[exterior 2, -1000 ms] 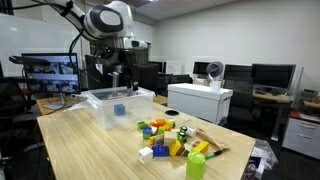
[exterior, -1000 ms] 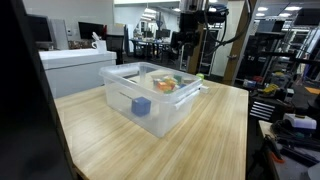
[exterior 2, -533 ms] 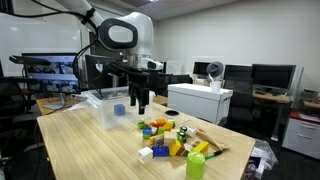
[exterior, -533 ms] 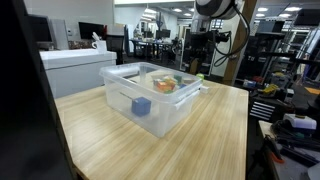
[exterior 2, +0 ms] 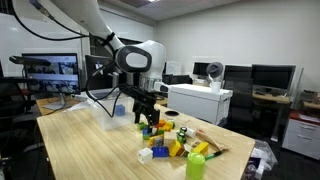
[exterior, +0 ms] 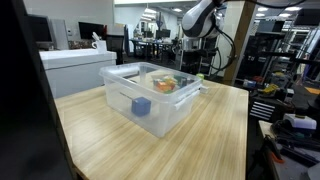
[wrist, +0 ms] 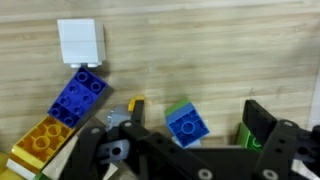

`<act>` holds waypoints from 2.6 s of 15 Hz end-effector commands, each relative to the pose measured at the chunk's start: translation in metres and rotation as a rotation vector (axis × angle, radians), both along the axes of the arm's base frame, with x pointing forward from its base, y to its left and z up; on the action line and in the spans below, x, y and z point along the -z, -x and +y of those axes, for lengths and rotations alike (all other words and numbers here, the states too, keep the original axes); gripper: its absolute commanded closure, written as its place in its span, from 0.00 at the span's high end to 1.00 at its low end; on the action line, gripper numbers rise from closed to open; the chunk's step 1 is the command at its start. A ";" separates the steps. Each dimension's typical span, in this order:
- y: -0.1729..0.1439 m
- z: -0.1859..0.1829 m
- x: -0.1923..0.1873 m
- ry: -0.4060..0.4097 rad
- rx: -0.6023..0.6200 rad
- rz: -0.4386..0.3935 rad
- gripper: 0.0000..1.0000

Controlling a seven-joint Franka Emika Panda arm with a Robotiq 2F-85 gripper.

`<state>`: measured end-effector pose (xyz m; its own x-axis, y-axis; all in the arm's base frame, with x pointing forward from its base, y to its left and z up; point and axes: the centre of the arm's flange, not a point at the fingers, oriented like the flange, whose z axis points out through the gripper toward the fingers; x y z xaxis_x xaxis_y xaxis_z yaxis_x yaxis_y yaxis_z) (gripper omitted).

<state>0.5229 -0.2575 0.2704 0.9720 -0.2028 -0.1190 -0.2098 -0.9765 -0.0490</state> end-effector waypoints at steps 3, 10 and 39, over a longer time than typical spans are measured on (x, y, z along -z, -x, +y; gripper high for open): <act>-0.028 -0.006 0.030 -0.003 -0.087 0.019 1.00; -0.037 0.004 0.021 0.001 -0.090 0.007 0.41; -0.020 0.046 -0.131 0.046 0.165 -0.122 1.00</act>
